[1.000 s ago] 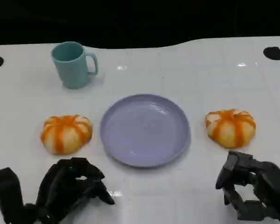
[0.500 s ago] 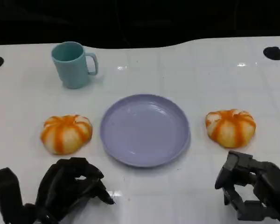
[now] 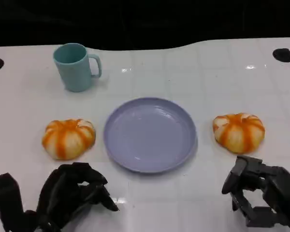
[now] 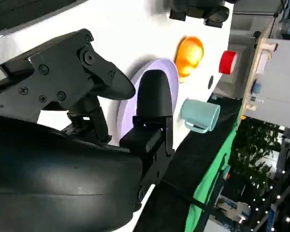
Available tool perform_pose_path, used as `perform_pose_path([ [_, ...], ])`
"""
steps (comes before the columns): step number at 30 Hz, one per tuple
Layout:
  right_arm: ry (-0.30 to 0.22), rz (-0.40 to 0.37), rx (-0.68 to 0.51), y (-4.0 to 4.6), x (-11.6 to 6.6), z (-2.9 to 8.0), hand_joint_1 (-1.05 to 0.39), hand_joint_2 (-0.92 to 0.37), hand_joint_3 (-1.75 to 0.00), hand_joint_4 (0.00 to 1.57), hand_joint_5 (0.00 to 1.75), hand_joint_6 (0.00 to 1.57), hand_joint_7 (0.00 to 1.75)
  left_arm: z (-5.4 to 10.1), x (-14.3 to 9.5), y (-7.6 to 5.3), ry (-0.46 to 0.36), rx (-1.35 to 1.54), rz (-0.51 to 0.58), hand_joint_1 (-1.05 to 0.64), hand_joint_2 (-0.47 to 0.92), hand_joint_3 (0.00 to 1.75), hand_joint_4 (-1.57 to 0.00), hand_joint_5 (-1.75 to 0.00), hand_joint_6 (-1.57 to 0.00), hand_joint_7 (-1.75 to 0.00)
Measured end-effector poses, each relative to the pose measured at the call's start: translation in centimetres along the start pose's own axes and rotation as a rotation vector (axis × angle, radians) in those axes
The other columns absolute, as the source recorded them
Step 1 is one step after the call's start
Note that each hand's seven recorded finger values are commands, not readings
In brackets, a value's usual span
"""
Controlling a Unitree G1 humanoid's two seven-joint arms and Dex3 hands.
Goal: Grasp the bread from the table and place it into the plate.
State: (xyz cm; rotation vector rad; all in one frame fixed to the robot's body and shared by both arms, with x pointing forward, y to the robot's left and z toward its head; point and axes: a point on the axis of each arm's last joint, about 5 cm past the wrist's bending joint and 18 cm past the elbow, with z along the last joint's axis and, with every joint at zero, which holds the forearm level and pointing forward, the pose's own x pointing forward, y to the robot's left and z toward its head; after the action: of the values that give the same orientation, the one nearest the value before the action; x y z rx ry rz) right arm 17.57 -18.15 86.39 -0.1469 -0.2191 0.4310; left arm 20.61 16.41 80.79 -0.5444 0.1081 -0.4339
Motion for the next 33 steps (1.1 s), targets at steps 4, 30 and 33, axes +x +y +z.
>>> perform_pose_path([
  [4, -0.047, 0.001, -0.046, -0.76, 0.5, 0.5, -0.11, -0.59, -0.94, 0.66, 1.33, 0.69, 0.96, 0.0, 0.0, 0.0, 0.000, 0.000, 0.000, -1.05, 0.69, 0.00, -1.57, -0.60, -1.57, -0.25],
  [30, -0.034, 0.075, -0.988, -6.07, 2.8, 6.0, -0.54, -0.92, 0.00, 0.23, 0.09, 0.36, 0.00, 0.2, 0.4, -0.1, -0.005, 0.007, -0.008, -1.05, 0.69, 0.00, -1.57, -0.61, -1.57, -0.25],
  [33, -0.022, 0.087, -1.082, -6.08, 3.8, 6.3, -0.56, -0.92, -0.01, 0.17, 0.06, 0.29, 0.00, 0.2, 0.5, -0.1, -0.006, 0.007, -0.009, -1.05, 0.70, 0.00, -1.57, -0.61, -1.57, -0.25],
])
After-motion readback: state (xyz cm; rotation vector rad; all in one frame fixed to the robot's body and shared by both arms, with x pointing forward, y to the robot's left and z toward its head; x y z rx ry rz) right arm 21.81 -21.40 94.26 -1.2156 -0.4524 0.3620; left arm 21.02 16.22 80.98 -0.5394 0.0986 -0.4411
